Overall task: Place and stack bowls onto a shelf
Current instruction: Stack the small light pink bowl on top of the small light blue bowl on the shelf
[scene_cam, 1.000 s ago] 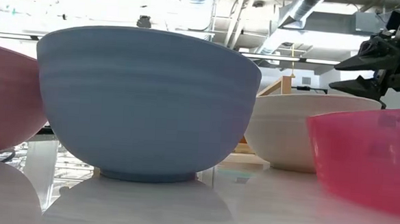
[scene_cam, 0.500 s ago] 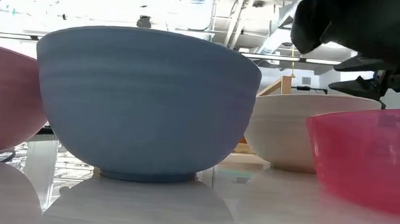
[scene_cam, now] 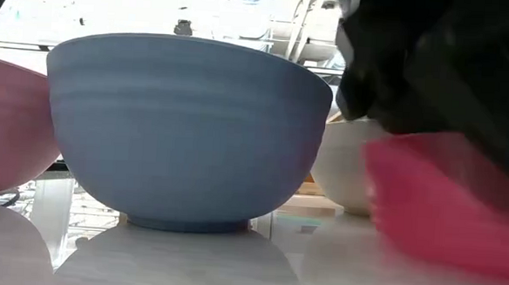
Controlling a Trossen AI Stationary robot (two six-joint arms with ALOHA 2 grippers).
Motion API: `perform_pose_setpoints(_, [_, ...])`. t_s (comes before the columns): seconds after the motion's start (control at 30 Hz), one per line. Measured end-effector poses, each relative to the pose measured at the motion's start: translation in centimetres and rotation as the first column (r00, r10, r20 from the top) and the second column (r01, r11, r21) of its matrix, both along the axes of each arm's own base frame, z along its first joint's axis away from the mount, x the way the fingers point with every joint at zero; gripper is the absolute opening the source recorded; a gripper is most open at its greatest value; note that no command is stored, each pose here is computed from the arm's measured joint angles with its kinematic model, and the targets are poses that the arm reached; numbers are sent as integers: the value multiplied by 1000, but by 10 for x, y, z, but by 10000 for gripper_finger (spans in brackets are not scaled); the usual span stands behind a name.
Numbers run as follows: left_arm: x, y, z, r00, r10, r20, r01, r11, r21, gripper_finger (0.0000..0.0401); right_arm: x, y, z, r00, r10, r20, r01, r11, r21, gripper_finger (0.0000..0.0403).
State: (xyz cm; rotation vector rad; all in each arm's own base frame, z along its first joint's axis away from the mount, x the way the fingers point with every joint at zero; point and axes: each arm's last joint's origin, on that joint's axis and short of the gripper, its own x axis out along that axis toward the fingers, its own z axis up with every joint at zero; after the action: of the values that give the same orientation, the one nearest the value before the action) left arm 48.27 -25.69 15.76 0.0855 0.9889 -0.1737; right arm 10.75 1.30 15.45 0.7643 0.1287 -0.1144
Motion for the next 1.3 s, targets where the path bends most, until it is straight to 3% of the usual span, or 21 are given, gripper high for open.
perform_pose_setpoints(0.17, [1,-1,12,1000,-3,25,3,1000,-18,10,0,0,0,1000,1,-1,-1,1000,-4,189])
perform_pose_setpoints(0.37, [-3,4,57,991,31,129,-26,999,-38,1,0,0,0,1000,1,1,-1,1000,-4,189])
perform_pose_setpoints(0.5, [-13,14,86,991,63,118,-58,997,-46,0,0,0,0,1000,1,1,-1,1000,-4,189])
perform_pose_setpoints(0.63, [-23,35,116,987,121,103,-118,992,-37,0,0,0,0,1000,1,1,-1,1000,-7,189])
perform_pose_setpoints(0.77, [-31,66,161,964,182,196,-181,983,-26,0,0,0,0,1000,2,0,-2,1000,-7,189])
perform_pose_setpoints(0.9, [-38,108,198,931,199,306,-251,958,140,0,0,0,0,1000,5,-1,-5,1000,-15,189])
perform_pose_setpoints(1.03, [-41,174,225,899,241,364,-359,883,303,0,0,0,0,1000,6,-2,-6,1000,-14,189])
perform_pose_setpoints(1.13, [-37,231,230,902,260,345,-380,857,348,0,0,0,0,1000,5,-2,-5,1000,-14,189])
perform_pose_setpoints(1.3, [-34,324,221,927,256,273,-349,855,384,0,0,0,0,1000,-2,0,2,1000,-6,189])
